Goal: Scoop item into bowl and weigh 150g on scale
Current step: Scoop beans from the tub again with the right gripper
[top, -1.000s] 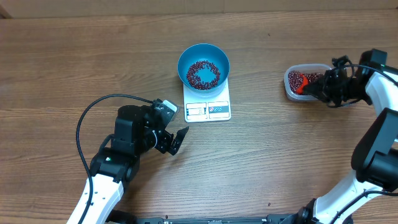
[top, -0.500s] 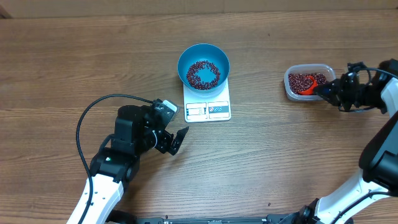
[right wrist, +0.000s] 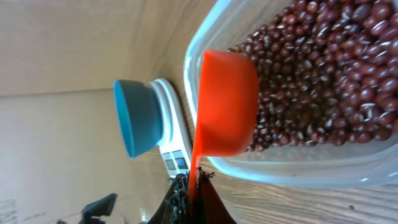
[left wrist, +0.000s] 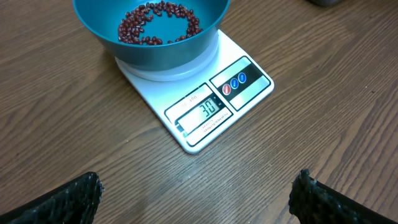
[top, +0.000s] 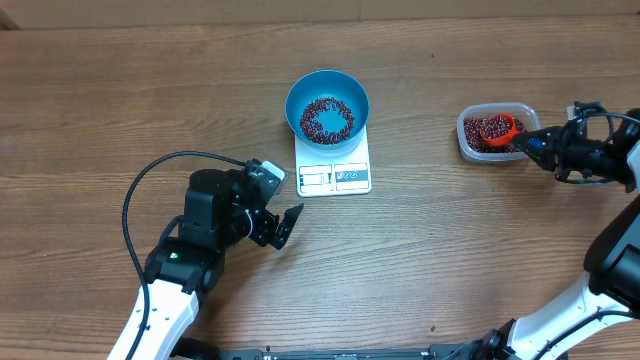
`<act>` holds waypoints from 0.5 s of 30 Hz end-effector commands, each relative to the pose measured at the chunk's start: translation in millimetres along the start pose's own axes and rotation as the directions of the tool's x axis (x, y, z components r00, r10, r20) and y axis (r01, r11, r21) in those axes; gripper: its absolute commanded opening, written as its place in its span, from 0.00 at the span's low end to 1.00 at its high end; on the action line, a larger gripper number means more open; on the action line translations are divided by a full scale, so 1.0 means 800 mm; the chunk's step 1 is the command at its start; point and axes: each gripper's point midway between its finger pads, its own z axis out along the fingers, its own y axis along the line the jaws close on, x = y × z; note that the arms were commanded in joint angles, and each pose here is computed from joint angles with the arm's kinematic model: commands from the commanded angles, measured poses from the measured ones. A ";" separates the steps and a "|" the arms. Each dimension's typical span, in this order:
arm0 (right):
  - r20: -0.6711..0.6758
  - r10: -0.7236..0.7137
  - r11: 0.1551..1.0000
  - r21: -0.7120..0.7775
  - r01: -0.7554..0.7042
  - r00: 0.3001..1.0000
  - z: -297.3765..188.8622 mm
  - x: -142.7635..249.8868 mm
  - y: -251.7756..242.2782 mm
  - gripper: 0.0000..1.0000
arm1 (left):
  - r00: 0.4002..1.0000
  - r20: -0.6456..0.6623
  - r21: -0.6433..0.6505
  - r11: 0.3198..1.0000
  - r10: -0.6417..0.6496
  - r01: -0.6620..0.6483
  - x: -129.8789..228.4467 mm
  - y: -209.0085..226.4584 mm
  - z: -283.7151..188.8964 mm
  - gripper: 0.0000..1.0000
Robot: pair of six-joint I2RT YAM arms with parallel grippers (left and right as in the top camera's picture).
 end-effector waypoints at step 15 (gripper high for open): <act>0.023 -0.034 0.970 -0.242 0.039 0.999 -0.018 0.009 0.043 0.04 | 1.000 -0.006 -0.004 1.000 -0.015 0.015 0.002 0.002 0.002 1.00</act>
